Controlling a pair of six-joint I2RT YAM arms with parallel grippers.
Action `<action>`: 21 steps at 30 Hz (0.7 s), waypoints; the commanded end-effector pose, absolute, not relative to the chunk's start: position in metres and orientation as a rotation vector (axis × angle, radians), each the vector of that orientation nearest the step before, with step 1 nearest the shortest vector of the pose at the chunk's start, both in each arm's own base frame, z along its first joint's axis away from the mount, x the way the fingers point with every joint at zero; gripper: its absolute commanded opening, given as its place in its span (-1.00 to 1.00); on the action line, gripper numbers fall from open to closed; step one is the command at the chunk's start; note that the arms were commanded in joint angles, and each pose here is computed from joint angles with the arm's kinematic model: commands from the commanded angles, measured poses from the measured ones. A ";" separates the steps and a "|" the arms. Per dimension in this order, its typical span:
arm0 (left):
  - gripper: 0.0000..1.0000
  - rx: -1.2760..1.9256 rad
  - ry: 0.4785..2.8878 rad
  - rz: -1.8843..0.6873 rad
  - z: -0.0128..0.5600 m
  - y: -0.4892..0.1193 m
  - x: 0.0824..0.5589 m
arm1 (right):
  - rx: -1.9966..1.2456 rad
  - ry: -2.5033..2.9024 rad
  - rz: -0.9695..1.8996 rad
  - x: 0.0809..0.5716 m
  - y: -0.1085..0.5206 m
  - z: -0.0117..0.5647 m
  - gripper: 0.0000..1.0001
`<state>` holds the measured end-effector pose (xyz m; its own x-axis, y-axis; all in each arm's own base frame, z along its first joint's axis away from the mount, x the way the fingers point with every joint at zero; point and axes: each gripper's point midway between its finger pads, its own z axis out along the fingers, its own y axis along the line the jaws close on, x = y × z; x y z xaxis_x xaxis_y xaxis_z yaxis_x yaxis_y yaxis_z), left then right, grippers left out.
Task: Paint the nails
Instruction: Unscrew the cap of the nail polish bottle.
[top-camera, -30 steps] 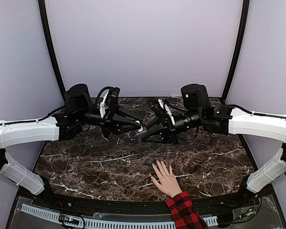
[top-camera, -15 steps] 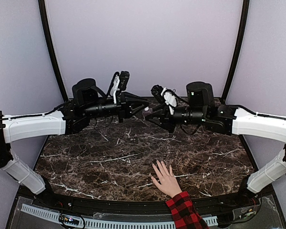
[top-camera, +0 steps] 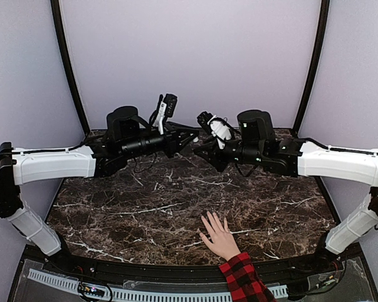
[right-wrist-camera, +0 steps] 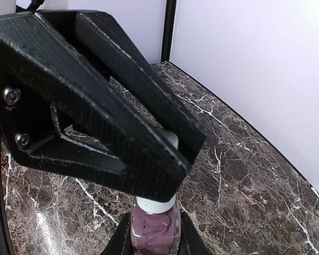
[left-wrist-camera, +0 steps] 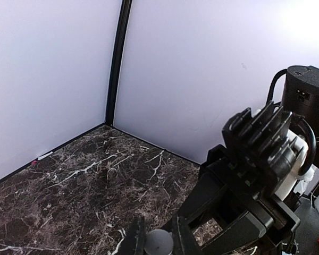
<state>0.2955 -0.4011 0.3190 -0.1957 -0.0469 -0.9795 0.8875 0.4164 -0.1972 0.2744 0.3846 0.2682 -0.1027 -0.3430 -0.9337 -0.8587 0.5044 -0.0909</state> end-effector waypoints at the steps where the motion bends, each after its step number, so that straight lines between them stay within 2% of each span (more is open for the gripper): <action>1: -1.00 0.771 1.488 -1.016 0.338 -0.405 0.290 | -0.912 1.590 0.663 0.278 0.393 0.307 -1.00; 6: -0.94 0.793 1.442 -1.028 0.352 -0.402 0.282 | -0.887 1.521 0.721 0.267 0.387 0.315 -1.00; 7: -0.83 0.804 1.436 -1.031 0.354 -0.402 0.280 | -0.891 1.519 0.721 0.266 0.386 0.314 -1.00; 10: -0.33 0.827 1.417 -1.036 0.362 -0.401 0.275 | -0.951 1.521 0.718 0.262 0.390 0.312 -1.00; 14: 0.11 0.844 1.393 -1.032 0.376 -0.393 0.269 | -1.027 1.513 0.730 0.253 0.392 0.308 -1.00; 18: 0.37 0.883 1.354 -1.067 0.384 -0.374 0.259 | -1.049 1.505 0.748 0.247 0.391 0.307 -1.00; 21: 0.42 0.930 1.306 -1.083 0.391 -0.361 0.248 | -1.050 1.492 0.765 0.242 0.388 0.308 -1.00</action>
